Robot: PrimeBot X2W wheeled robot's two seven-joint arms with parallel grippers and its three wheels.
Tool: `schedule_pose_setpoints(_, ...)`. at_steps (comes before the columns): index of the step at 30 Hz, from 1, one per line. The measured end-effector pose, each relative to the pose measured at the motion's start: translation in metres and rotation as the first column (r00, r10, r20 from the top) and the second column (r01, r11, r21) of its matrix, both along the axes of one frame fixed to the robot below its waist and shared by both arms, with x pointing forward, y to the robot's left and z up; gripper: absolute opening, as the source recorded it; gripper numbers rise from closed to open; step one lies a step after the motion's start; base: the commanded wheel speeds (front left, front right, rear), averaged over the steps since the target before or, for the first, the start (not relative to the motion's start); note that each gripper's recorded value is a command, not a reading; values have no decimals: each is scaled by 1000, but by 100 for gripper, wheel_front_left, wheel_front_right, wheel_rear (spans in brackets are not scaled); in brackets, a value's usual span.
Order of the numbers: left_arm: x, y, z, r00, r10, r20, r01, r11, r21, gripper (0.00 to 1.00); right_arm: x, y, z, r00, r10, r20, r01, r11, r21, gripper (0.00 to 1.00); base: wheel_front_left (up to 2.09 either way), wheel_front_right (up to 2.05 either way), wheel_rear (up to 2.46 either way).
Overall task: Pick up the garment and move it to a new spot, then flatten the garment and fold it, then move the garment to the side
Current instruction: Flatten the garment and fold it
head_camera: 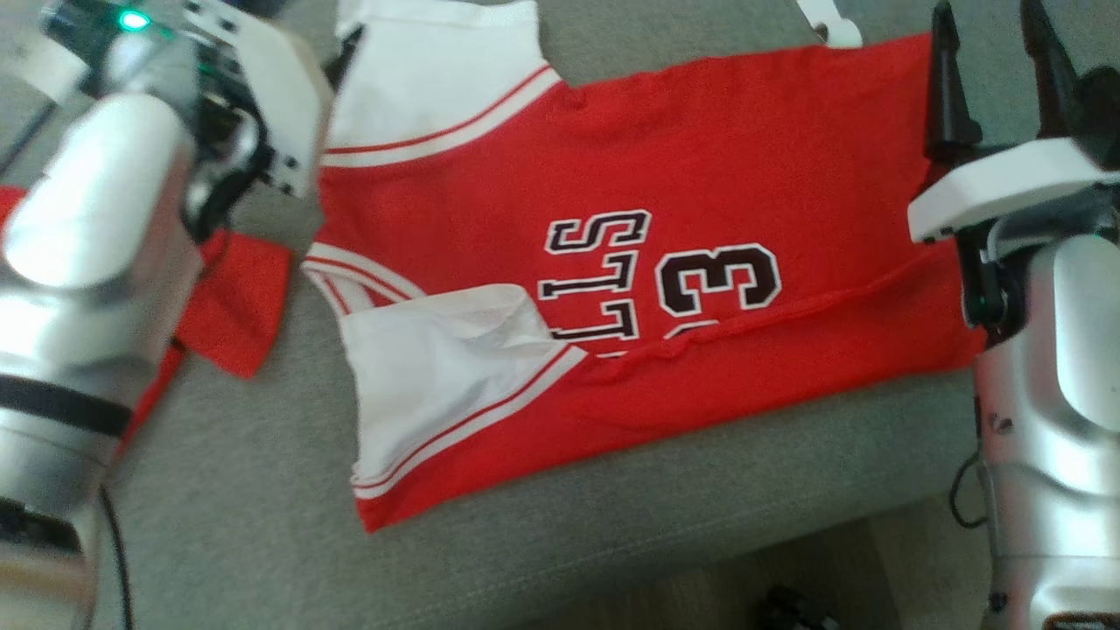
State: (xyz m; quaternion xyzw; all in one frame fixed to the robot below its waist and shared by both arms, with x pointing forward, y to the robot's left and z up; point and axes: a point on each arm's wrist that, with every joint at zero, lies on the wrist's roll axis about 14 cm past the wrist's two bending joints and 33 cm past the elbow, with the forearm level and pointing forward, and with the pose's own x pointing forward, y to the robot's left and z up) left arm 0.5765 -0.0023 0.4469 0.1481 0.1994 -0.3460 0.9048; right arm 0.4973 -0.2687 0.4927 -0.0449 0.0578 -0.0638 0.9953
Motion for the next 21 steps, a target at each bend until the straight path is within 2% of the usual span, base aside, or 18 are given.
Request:
schedule_pose_setpoints(9, 29, -10, -48, 996, -21, -91, 29, 995, 90, 100, 1, -14, -13, 1000, -22, -22, 21, 1000, -14, 100, 0, 0, 0)
schedule_pose_setpoints(14, 47, 1, -75, 994, 4, -111, 13, 987, 159, 100, 1, -21, -20, 999, -35, -31, 34, 999, -24, 100, 0, 0, 0)
schedule_pose_setpoints(21, 55, -10, -81, 991, 7, -133, 11, 991, 133, 100, -2, -26, -24, 998, -47, -46, 45, 998, -36, 100, 0, 0, 0)
